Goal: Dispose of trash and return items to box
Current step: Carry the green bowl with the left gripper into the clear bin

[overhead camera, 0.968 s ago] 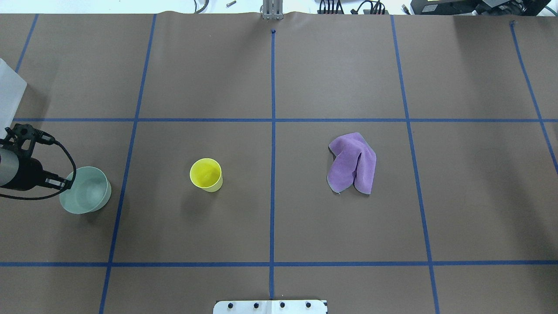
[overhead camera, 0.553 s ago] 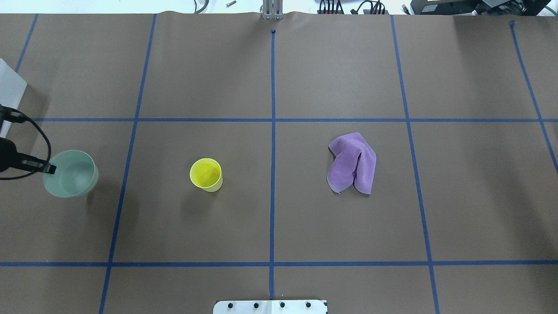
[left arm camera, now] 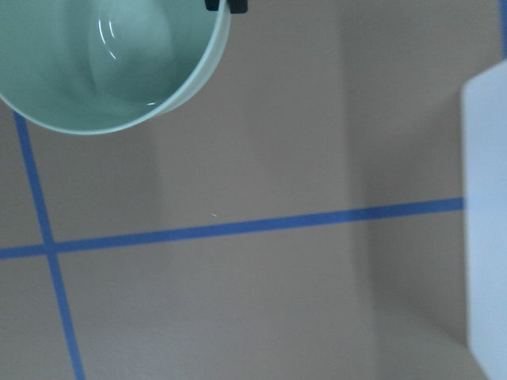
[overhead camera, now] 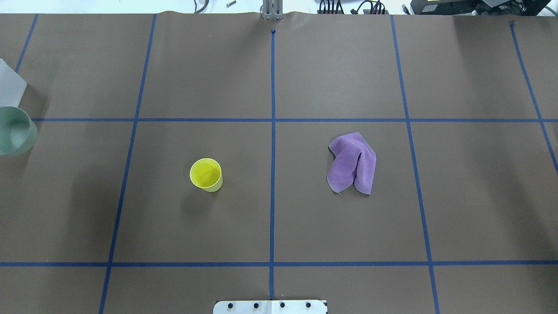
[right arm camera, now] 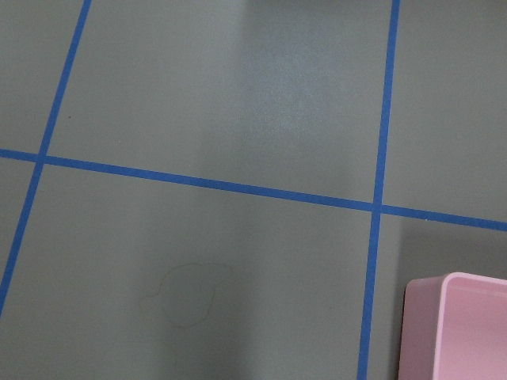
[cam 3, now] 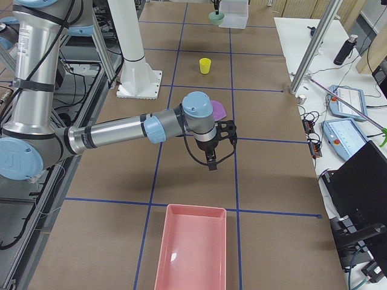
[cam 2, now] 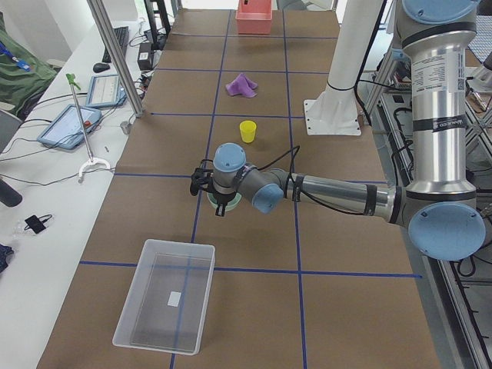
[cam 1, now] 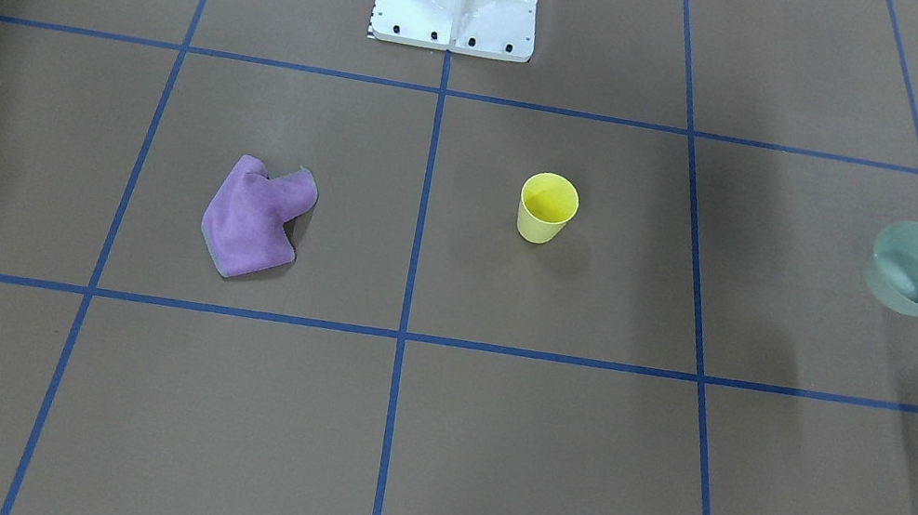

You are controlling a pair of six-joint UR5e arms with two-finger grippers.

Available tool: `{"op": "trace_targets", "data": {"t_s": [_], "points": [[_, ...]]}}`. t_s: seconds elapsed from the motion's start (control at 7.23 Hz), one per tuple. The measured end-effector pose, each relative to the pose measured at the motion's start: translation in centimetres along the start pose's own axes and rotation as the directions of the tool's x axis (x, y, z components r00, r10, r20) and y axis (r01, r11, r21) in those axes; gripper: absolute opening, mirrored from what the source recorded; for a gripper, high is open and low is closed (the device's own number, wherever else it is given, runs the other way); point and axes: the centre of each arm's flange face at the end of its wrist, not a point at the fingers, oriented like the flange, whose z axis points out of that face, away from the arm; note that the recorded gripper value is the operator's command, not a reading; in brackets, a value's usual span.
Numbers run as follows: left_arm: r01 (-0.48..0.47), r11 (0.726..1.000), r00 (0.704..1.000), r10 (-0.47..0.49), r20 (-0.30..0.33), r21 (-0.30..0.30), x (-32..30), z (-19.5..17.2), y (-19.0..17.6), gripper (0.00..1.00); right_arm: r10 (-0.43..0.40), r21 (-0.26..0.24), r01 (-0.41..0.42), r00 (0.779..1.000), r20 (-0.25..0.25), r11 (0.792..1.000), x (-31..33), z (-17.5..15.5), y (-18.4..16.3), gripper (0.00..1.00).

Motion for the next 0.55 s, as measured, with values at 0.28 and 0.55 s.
{"op": "trace_targets", "data": {"t_s": [0.28, 0.55], "points": [[0.008, 1.000, 0.997, -0.008, 0.071, 0.001, -7.9, -2.3, -4.7, 0.00, -0.001, -0.003, 0.001, 1.000, 0.001, 1.000, -0.1, 0.1, 0.0, 1.00], [-0.025, 0.999, 0.994, 0.030, 0.105, -0.048, -15.9, -0.7, -9.0, 0.00, -0.004, -0.006, 0.004, 1.000, 0.002, 1.000, -0.2, 0.2, 0.1, 1.00]]}}
